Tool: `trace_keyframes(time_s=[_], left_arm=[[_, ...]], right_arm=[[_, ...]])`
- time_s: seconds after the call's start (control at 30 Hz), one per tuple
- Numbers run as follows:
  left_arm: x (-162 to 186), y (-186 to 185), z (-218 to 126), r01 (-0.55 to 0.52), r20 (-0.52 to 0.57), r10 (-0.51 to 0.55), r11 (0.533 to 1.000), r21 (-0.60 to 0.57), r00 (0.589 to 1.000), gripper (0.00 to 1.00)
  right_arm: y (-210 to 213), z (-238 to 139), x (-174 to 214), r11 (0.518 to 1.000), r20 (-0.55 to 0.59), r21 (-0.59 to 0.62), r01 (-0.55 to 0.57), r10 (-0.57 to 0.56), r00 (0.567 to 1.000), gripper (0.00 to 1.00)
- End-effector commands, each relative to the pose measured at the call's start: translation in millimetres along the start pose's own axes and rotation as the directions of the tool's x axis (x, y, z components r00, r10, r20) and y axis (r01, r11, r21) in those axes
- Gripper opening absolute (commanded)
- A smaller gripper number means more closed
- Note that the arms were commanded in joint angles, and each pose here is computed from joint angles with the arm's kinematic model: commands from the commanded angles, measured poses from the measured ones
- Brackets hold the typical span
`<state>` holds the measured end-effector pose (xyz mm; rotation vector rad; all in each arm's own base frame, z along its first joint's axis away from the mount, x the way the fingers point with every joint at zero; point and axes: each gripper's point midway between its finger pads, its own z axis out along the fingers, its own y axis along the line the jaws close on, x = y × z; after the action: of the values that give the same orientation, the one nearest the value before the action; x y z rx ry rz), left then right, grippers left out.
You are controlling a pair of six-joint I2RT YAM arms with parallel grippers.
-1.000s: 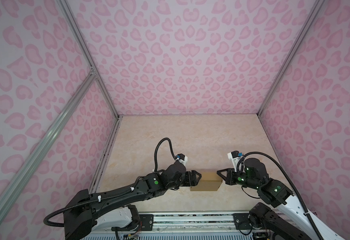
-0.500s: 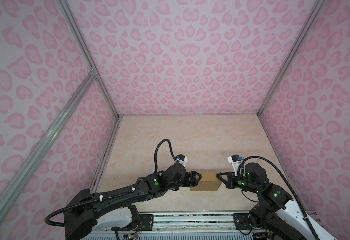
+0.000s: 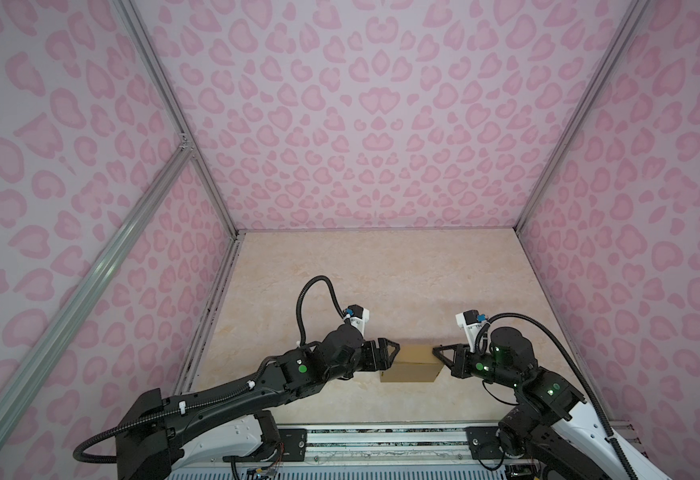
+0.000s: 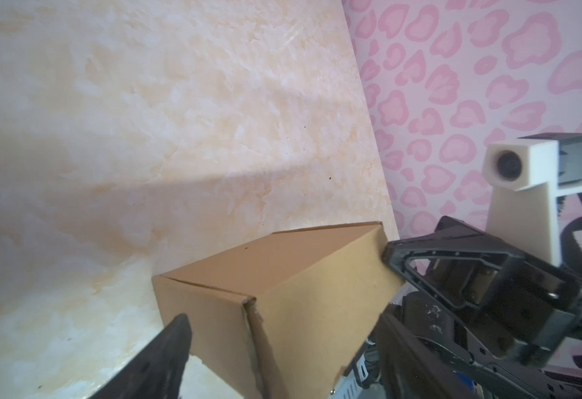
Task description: Fold the paper box
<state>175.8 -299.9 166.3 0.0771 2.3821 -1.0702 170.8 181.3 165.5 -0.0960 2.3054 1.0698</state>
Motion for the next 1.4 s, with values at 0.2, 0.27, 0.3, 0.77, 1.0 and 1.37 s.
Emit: trace_keyframes(time_s=[0.2,0.27,0.3,0.77,1.0,1.37], left_arm=[[10,23,0,0.049,0.013,-0.049,0.998,-0.027,0.999,0.85],[12,24,2,0.055,0.006,-0.055,0.998,-0.027,0.998,0.84],[15,27,3,0.061,0.001,-0.061,0.998,-0.028,0.998,0.83],[46,77,6,0.164,0.014,-0.163,0.984,-0.067,0.986,0.75],[26,53,5,0.094,0.028,-0.093,0.994,-0.057,0.995,0.76],[-30,7,-21,0.006,0.100,-0.006,1.000,0.003,0.995,0.79]], right_arm=[[-28,0,27,0.993,-0.090,0.112,-0.043,0.053,0.995,0.00],[-28,0,28,0.993,-0.094,0.113,-0.043,0.054,0.994,0.00],[-30,1,29,0.992,-0.097,0.117,-0.045,0.057,0.994,0.00],[-38,1,32,0.988,-0.083,0.142,-0.064,0.077,0.994,0.00],[-35,0,26,0.987,-0.078,0.152,-0.058,0.071,0.994,0.00],[-12,-22,-12,0.983,-0.032,0.181,0.012,-0.006,0.999,0.15]])
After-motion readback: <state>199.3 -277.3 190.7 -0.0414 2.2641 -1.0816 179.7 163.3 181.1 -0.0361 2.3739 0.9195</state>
